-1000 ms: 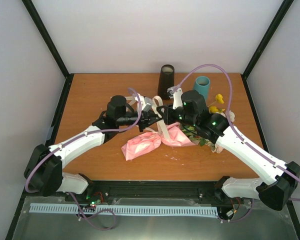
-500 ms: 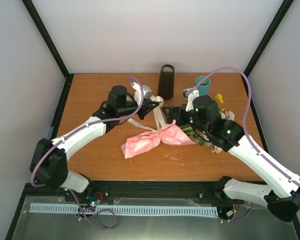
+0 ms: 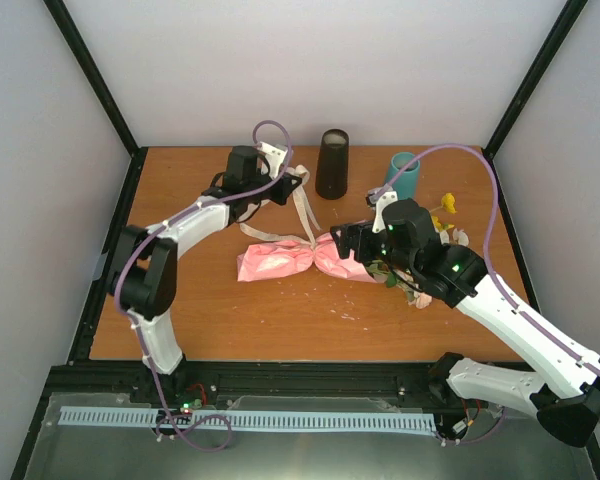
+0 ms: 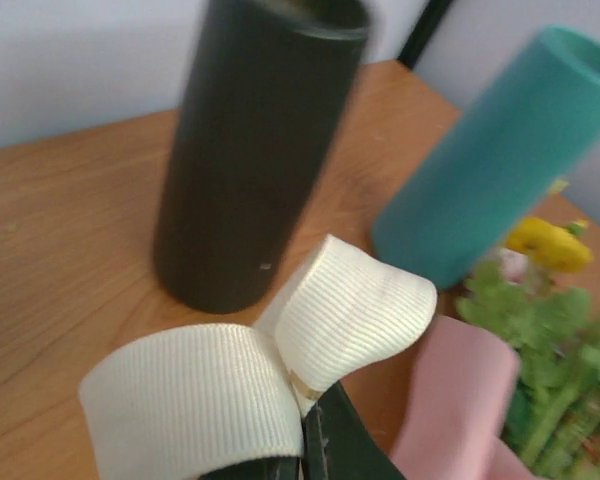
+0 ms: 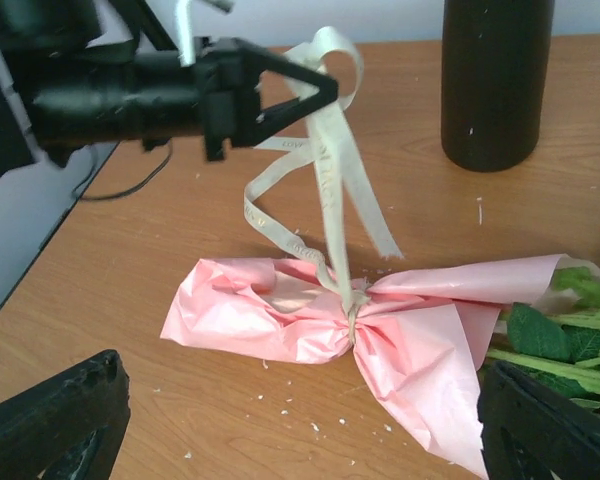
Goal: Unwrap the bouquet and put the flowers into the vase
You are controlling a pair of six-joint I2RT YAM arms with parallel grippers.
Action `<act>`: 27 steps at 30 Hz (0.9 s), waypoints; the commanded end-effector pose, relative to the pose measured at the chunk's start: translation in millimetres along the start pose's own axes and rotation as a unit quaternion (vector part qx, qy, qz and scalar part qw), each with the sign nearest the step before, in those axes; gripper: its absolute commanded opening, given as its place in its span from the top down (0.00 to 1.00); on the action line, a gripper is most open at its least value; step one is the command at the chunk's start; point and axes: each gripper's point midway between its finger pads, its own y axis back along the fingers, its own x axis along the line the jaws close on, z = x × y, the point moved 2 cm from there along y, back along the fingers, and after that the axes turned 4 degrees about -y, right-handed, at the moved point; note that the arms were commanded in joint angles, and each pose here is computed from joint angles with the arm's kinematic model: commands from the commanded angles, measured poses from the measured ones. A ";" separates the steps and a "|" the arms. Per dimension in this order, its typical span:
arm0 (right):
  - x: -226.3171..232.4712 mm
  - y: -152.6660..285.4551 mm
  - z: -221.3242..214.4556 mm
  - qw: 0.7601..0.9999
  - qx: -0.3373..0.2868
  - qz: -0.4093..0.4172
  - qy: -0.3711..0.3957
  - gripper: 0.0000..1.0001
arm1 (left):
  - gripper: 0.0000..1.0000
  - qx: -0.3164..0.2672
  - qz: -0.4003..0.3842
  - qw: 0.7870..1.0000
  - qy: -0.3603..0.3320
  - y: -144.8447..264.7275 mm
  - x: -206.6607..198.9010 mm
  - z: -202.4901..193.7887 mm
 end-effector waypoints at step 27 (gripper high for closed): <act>2.8 -69.1 -59.4 0.991 0.132 0.011 0.013 0.30 | 0.01 0.152 0.070 0.986 0.020 29.4 41.8 -40.1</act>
